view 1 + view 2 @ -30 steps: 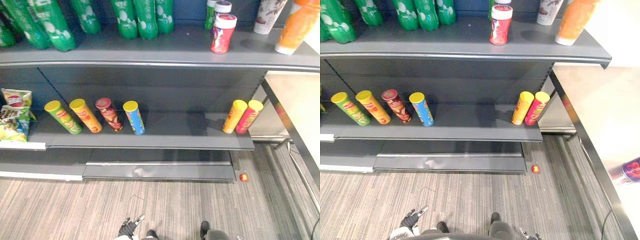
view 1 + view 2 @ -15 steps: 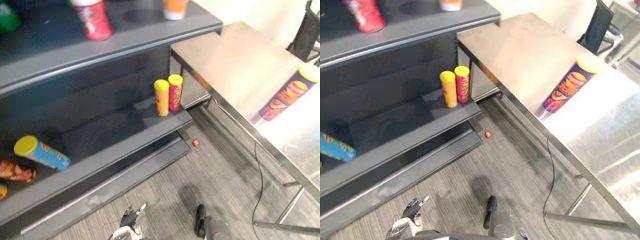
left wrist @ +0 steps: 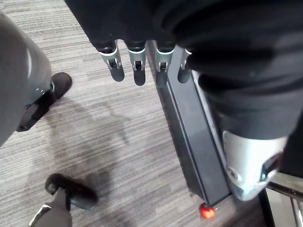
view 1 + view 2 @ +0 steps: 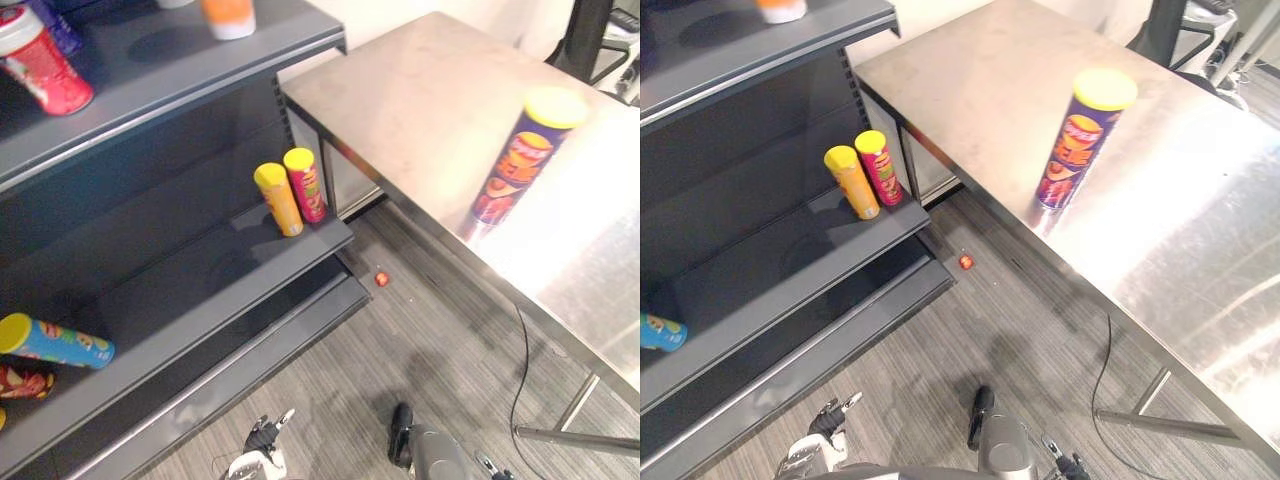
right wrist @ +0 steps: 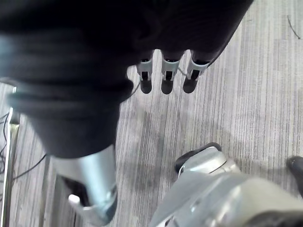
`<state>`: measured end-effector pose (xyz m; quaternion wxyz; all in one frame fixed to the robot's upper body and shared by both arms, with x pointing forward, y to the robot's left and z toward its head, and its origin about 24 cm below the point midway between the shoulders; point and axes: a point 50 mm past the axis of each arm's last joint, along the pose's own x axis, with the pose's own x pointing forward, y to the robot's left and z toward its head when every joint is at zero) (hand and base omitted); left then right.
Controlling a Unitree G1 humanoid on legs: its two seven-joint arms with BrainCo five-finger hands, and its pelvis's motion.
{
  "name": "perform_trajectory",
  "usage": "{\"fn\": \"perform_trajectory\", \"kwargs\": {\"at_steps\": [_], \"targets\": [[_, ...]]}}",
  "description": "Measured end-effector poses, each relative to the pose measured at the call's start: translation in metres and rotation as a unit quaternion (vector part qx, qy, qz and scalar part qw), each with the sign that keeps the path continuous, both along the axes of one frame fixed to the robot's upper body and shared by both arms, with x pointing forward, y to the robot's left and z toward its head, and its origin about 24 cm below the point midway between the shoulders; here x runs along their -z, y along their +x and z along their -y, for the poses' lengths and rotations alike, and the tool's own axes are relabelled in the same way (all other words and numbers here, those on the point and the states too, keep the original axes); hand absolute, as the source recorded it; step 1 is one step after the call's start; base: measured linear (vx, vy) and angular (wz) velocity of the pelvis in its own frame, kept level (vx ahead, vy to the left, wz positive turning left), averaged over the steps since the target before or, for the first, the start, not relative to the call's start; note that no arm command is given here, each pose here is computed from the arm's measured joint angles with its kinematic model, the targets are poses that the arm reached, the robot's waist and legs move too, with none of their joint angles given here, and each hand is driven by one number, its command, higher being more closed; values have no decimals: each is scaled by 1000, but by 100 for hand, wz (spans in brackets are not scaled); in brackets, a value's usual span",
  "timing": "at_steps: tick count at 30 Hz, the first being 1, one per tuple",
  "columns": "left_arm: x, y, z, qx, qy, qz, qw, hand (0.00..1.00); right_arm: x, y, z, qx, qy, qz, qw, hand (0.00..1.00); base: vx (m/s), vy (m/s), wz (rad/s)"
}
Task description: Put the gum and the chips on the shelf.
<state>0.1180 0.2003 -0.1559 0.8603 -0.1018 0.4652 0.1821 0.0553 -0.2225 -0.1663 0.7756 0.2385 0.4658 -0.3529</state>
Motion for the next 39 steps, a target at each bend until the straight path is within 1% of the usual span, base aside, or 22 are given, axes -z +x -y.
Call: {"fn": "perform_trajectory", "kwargs": {"at_steps": [7, 8, 11, 17, 21, 23, 25, 27, 30, 33, 37, 39], "targets": [[4, -6, 14, -8, -22, -6, 1000, 0, 0, -11, 6, 24, -8, -6, 1000, 0, 1, -132, -43], [4, -8, 14, -19, -24, -4, 1000, 0, -2, -9, 8, 22, -16, -2, 1000, 0, 87, -120, -89], [4, -9, 19, -7, -24, -3, 1000, 0, -4, -4, 16, 15, -29, 3, 999, 0, 118, 5, -106], [1, -5, 17, -12, -22, 16, 1000, 0, -5, 1, 14, -11, -29, 7, 999, 0, 87, 126, -96], [2, -10, 20, -14, -24, 13, 1000, 0, -4, -7, 14, -22, -31, 1, 999, 0, 123, 307, -53], [3, -14, 13, -4, -12, 2, 1000, 0, -1, -8, -2, -21, -10, 0, 1000, 0, 117, 336, -12], [4, -16, 6, 1, -2, -4, 1000, 0, 1, -11, -10, -18, 2, -4, 1000, 0, 106, 275, -8], [4, -20, 2, 16, 10, -13, 1000, 0, 2, -13, -12, -18, 6, -8, 1000, 0, 100, 209, -17], [7, -29, 3, 33, 11, -28, 999, 0, 2, -15, -11, -15, 6, -11, 1000, 0, 82, 123, -32], [9, -33, 6, 34, 5, -39, 999, 0, 3, -20, -7, 13, 6, -15, 1000, 0, 28, 37, -28], [9, -34, 8, 34, 2, -41, 999, 0, 5, -37, -4, 84, 17, -32, 996, 0, -8, -28, -9], [9, -34, 8, 34, 0, -40, 999, 0, 3, -41, 5, 123, 11, -28, 992, 0, -32, -34, -19]]}}
